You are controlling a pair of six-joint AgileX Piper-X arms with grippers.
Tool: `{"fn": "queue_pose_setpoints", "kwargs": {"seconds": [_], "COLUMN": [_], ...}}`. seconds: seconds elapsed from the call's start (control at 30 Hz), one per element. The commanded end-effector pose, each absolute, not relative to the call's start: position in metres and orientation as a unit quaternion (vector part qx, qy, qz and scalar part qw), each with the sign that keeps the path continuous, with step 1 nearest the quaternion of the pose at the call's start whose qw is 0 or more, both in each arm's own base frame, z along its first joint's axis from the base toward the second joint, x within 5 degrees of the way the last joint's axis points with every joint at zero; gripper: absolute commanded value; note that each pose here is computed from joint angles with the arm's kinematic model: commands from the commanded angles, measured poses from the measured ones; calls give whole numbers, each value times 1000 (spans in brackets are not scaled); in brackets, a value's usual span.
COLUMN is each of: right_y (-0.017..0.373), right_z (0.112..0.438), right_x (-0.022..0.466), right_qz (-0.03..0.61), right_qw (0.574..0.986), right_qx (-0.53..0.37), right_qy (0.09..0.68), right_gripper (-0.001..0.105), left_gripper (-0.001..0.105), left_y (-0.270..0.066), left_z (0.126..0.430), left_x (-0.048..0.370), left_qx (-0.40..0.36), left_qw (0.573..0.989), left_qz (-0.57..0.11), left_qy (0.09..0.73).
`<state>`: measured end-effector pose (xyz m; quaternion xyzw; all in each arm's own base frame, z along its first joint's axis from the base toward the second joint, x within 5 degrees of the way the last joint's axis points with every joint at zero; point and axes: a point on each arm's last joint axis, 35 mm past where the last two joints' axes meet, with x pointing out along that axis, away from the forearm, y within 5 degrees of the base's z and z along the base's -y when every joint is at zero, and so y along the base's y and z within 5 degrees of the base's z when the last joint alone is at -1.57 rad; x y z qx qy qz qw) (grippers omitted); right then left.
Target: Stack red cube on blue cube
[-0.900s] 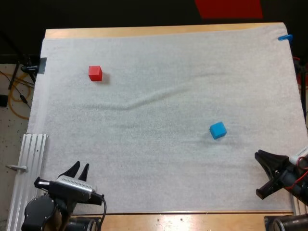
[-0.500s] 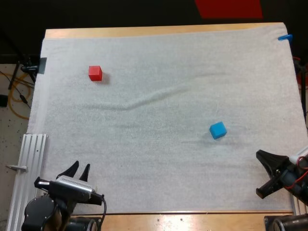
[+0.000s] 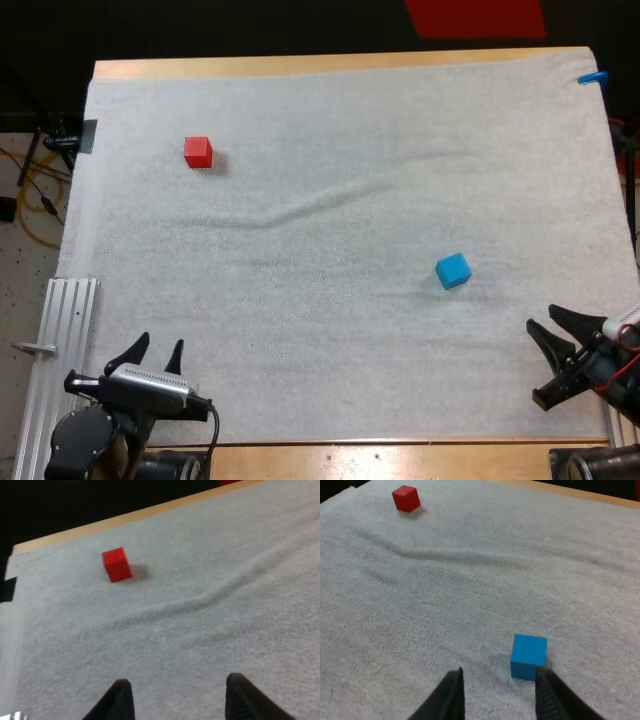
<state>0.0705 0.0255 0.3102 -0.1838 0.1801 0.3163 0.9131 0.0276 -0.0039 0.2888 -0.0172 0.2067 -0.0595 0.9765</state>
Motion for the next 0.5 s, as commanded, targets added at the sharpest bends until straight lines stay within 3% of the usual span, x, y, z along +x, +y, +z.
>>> {"fn": "queue_pose_setpoints", "kwargs": {"seconds": [0.0,0.33,0.4,0.47], "right_y": [26,25,25,25], "right_z": [314,314,314,314], "right_x": [70,70,70,70], "right_qz": [318,311,311,311], "right_qw": [913,915,915,915], "right_qx": [-190,-192,-192,-192], "right_qy": [171,173,173,173], "right_gripper": [32,24,17,1], "left_gripper": [42,42,42,42], "left_y": [-3,1,1,0], "left_z": [292,330,337,345], "left_x": [31,34,40,52], "left_qx": [-18,-20,-19,-18], "left_qw": [979,997,996,996], "left_qz": [-43,12,20,24], "left_qy": [198,78,79,87]}}
